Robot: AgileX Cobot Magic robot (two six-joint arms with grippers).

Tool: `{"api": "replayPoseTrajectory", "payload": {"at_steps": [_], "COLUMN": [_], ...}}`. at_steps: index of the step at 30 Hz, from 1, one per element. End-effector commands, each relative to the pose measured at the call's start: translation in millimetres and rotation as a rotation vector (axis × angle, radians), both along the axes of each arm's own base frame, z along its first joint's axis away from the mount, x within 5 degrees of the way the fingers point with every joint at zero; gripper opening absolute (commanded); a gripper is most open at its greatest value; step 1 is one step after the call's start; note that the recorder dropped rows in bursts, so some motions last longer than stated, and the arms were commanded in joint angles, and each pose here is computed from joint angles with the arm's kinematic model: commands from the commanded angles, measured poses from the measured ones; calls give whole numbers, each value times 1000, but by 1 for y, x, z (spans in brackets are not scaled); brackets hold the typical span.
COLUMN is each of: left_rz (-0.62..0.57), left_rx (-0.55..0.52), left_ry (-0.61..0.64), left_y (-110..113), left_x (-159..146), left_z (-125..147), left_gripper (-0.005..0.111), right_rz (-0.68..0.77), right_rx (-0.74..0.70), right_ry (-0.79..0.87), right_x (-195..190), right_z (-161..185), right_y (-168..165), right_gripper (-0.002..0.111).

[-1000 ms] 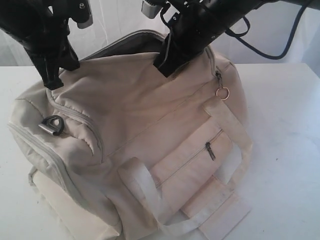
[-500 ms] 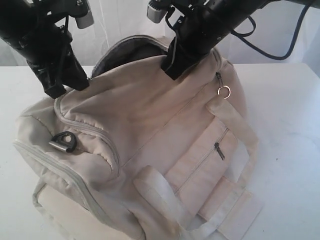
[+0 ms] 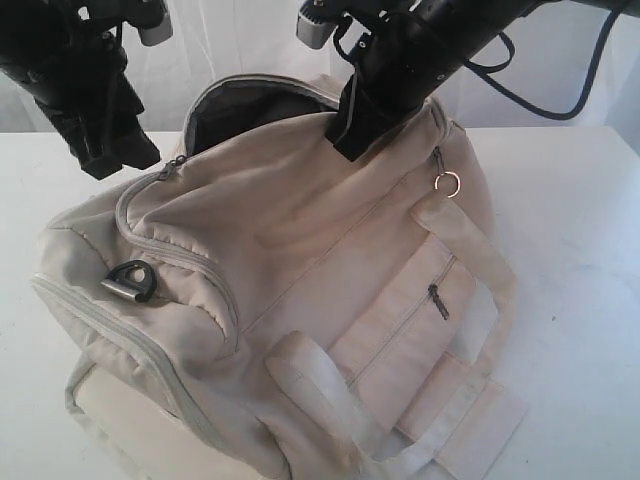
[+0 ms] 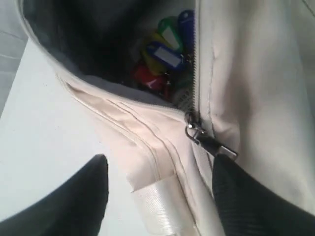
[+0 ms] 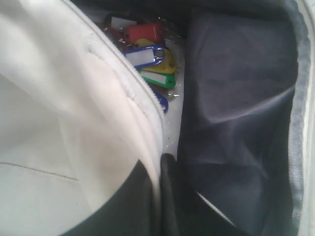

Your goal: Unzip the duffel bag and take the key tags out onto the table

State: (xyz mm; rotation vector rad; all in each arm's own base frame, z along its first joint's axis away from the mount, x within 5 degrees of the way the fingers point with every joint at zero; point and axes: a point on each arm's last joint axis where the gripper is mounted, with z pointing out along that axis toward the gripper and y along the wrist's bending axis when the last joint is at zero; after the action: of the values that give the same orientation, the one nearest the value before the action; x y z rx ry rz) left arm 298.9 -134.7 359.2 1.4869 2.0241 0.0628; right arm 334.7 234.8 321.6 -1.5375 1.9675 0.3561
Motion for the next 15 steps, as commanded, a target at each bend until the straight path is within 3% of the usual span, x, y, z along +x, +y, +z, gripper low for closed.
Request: {"api": "replayPoseTrajectory", "payload": {"at_steps": [1, 4, 8, 15], "left_rz": [48, 109, 355, 443], "left_rx": [-79, -154, -308, -331], "left_ry": [36, 98, 201, 271], "left_y": [-3, -7, -9, -12], "left_x": [-4, -6, -1, 5], "left_z": [4, 3, -2, -12], "left_gripper": [64, 64, 64, 64], "right_rz": [-18, -18, -18, -18], "right_rx": [9, 9, 11, 14], "right_ry": [-20, -20, -19, -13], "right_x": [1, 1, 1, 1], "right_z": [8, 8, 8, 8], "right_y": [-6, -6, -5, -5], "right_gripper": [0, 0, 0, 0]}}
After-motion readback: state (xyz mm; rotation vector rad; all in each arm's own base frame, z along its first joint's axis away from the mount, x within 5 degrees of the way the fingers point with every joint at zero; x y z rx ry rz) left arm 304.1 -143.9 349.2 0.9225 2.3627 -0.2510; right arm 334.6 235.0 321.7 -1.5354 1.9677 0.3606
